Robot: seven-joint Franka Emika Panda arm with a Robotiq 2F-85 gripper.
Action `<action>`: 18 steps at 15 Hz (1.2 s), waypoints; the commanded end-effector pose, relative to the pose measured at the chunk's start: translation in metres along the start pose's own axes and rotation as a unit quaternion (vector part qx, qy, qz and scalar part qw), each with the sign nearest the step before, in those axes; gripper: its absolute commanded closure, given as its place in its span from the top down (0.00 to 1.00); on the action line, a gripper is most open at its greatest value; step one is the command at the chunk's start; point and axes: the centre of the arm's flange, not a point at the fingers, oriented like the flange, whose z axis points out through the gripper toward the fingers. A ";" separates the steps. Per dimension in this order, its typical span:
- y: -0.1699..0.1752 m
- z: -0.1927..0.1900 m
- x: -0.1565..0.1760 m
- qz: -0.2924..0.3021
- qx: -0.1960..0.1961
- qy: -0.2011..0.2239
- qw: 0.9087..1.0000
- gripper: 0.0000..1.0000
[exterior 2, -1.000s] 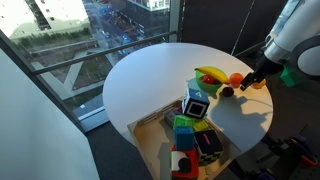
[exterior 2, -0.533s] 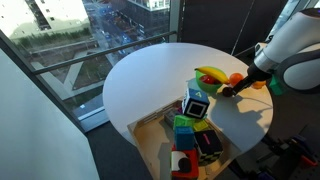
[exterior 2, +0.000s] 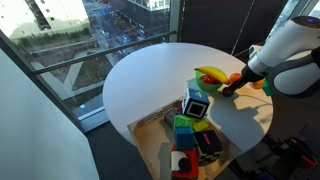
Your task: Put the plum in the green bowl.
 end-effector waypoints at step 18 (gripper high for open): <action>0.004 0.026 0.006 -0.016 -0.013 0.032 0.999 0.36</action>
